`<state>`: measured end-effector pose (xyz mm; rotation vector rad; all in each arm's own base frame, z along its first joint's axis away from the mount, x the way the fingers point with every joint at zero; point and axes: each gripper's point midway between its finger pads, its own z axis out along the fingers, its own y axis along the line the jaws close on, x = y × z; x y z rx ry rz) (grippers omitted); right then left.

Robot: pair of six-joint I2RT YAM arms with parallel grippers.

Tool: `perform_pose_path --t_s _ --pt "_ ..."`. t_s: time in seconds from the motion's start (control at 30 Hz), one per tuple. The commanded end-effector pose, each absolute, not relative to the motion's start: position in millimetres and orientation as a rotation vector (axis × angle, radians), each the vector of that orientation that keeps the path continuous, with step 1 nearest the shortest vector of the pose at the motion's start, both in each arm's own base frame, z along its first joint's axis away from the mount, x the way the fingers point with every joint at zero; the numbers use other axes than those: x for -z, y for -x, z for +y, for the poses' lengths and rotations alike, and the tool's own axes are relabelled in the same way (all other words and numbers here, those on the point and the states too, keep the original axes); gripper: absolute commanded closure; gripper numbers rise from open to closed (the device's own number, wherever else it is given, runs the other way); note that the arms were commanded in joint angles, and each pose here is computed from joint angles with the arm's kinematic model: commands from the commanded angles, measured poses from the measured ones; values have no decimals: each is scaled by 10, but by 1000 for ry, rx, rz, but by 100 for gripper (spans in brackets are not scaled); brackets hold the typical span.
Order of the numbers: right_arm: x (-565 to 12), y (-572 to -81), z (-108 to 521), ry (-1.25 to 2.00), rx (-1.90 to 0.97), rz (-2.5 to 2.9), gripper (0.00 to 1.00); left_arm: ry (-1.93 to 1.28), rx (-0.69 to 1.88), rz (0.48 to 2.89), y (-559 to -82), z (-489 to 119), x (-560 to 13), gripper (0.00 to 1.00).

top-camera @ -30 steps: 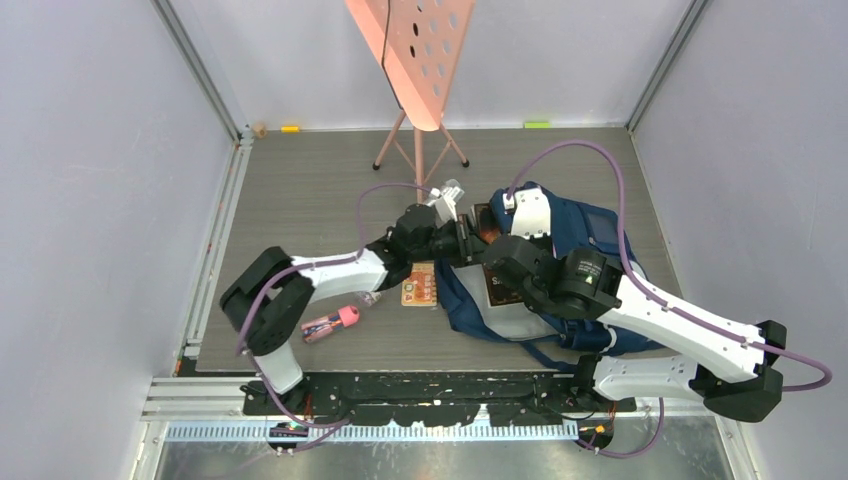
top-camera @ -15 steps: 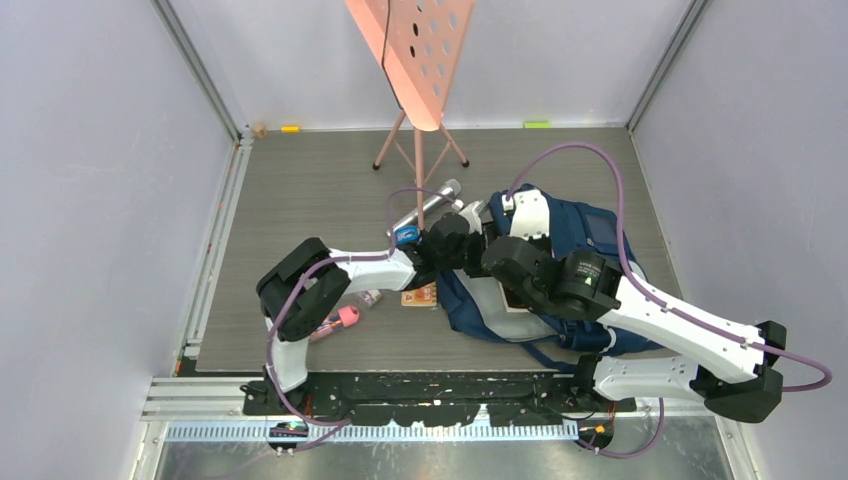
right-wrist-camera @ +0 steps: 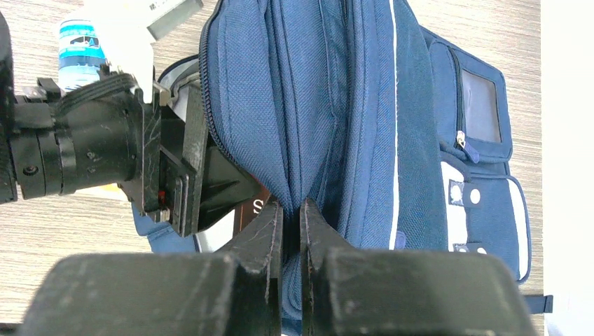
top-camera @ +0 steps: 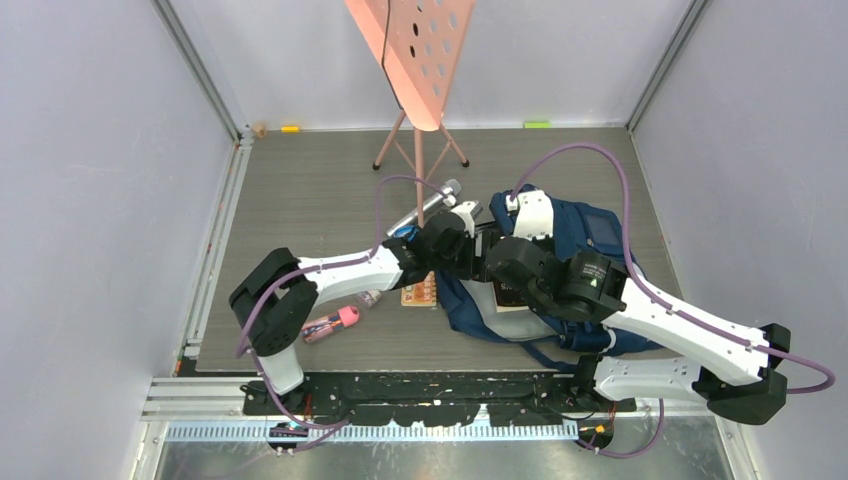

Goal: Pack the student bag
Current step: Place the book in the student bag.

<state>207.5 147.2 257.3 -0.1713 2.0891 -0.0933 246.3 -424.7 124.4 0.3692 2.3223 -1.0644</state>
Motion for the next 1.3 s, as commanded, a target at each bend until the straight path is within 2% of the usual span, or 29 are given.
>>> perform_pose_path --t_s 0.0,0.1,0.13,0.2,0.37,0.6,0.77,0.87,1.03,1.27 --pt "-2934 -2171 1546 26 -41 1971 100 -413 1199 2260 -2338 -4395 -1371 31" --pt "-2942 -2167 1539 21 -46 1969 100 -417 1261 2244 -2304 -4508 -1378 42" --pt "-2941 -2166 1538 19 -48 1969 100 -423 1269 2241 -2302 -4543 -1372 49" --pt "-2942 -2164 1533 17 -51 1968 100 -434 1276 2238 -2302 -4610 -1357 58" --pt "-2955 -2162 1508 8 -51 1961 100 -482 1305 2231 -2252 -4824 -1320 68" --pt "-2922 -2160 1497 4 -46 1962 100 -526 1339 2177 -2256 -5122 -1413 71" --pt "-2915 -2160 1475 -3 -40 1958 100 -536 1321 2183 -2264 -5119 -1363 71" --pt "-2913 -2164 1452 -10 -30 1951 100 -548 1273 2170 -2268 -5007 -1395 62" --pt "-2928 -2170 1429 -15 -25 1941 100 -578 1213 2105 -2233 -4779 -1658 33" --pt "-2974 -2173 1371 -23 -28 1909 100 -610 1048 2107 -2111 -4214 -1753 14"
